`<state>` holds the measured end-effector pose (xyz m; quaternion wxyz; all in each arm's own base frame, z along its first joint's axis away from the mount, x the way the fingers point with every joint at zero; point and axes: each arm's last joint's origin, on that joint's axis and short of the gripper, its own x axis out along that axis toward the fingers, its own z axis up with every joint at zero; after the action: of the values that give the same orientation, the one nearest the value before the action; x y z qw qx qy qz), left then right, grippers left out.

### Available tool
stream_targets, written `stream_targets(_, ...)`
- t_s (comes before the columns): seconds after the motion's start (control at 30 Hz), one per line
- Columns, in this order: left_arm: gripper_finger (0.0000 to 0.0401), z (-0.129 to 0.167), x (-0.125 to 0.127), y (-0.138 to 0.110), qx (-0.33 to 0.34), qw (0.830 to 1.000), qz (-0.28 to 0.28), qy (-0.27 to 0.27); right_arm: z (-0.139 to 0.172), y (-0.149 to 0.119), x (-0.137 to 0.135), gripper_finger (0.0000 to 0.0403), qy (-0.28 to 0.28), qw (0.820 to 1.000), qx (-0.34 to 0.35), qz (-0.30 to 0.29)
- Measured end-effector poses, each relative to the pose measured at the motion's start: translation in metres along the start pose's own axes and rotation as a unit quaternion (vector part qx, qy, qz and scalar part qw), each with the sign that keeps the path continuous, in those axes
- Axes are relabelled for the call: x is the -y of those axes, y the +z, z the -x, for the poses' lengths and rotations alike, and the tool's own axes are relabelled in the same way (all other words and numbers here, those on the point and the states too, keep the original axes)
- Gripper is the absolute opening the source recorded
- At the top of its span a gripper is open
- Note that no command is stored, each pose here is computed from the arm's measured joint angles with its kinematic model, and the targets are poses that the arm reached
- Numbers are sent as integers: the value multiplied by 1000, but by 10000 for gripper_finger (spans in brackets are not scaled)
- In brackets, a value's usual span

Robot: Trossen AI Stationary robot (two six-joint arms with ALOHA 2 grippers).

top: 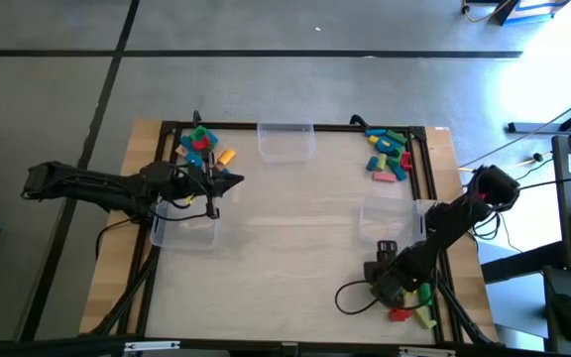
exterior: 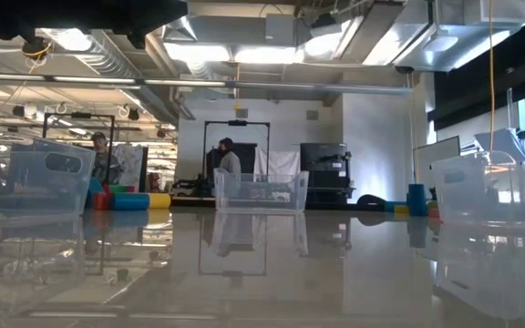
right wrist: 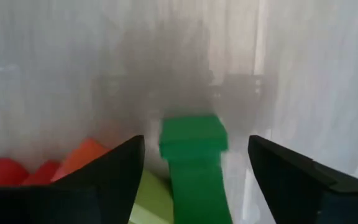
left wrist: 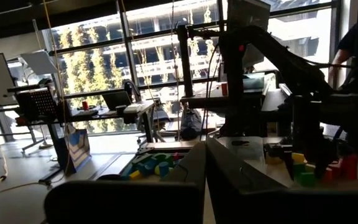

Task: Sort blocks by size
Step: Put the green arch block into the bottom right transparent bin

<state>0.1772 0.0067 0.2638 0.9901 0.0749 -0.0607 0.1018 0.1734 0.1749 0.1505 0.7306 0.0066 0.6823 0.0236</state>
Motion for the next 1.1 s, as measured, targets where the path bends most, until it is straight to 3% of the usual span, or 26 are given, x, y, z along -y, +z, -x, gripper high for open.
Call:
stream_targets(0.23, 4, 0, 0, 0, 0, 1000, 0, 0, -7, 2, -2, 265, -13, 1000, -4, 9)
stream_targets(0.53, 4, 0, 0, 0, 0, 1000, -1, 0, -7, 2, -2, 131, -12, 1000, -4, 17)
stream_targets(0.7, 4, 0, 0, 0, 0, 1000, -1, 0, 1, 3, 0, 131, -26, 999, 2, 20)
stream_targets(0.87, 4, 0, 0, 0, 1, 1000, 0, 1, 29, 15, 4, 131, -34, 999, 21, 0)
stream_targets(1.1, 4, 0, 0, 0, 1, 1000, 3, 0, 76, 23, 12, 131, -59, 993, 101, -11)
